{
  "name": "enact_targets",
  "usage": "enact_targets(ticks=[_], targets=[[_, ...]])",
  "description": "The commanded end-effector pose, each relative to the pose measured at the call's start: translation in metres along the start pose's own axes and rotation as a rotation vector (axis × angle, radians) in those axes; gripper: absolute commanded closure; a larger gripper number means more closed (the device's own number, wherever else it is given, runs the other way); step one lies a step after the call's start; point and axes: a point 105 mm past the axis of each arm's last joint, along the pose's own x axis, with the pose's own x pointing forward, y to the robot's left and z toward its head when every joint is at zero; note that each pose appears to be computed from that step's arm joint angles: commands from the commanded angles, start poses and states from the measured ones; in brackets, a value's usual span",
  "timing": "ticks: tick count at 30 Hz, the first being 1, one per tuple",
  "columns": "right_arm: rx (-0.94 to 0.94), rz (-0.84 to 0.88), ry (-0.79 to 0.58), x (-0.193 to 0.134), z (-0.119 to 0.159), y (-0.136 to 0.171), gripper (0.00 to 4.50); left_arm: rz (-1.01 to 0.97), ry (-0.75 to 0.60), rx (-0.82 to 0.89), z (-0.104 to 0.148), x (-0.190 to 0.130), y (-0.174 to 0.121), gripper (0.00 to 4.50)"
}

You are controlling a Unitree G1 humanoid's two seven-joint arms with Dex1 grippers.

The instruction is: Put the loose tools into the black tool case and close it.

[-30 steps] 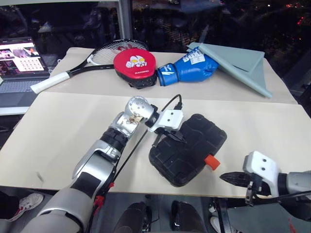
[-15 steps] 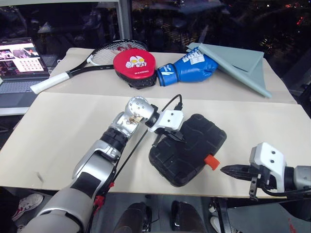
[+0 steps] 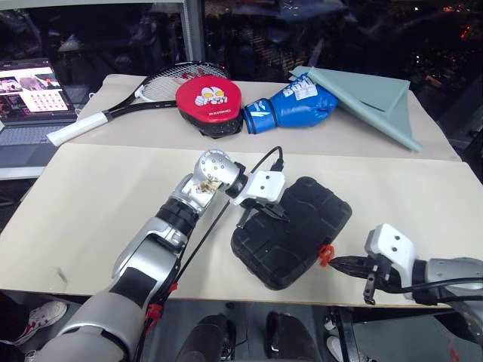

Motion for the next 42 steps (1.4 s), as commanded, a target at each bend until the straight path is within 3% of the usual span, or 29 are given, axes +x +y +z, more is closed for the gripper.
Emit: enact_targets(ticks=[1, 16, 27, 42], targets=[[-0.043, -0.038, -0.037, 0.004, 0.012, -0.007, 4.50, -0.027, 0.037, -0.007, -0.006, 0.005, -0.004, 4.46], [0.031, -0.035, -0.031, 0.021, 0.001, 0.007, 4.50, -0.025, 0.033, -0.005, -0.005, 0.006, -0.003, 4.46], [-0.054, -0.014, -0.091, 0.008, 0.044, -0.003, 4.50, -0.052, 0.035, 0.008, -0.006, 0.015, -0.009, 4.46], [-0.087, -0.003, -0.051, -0.002, 0.038, -0.008, 4.50, -0.036, 0.025, -0.003, -0.007, 0.014, -0.009, 4.46]])
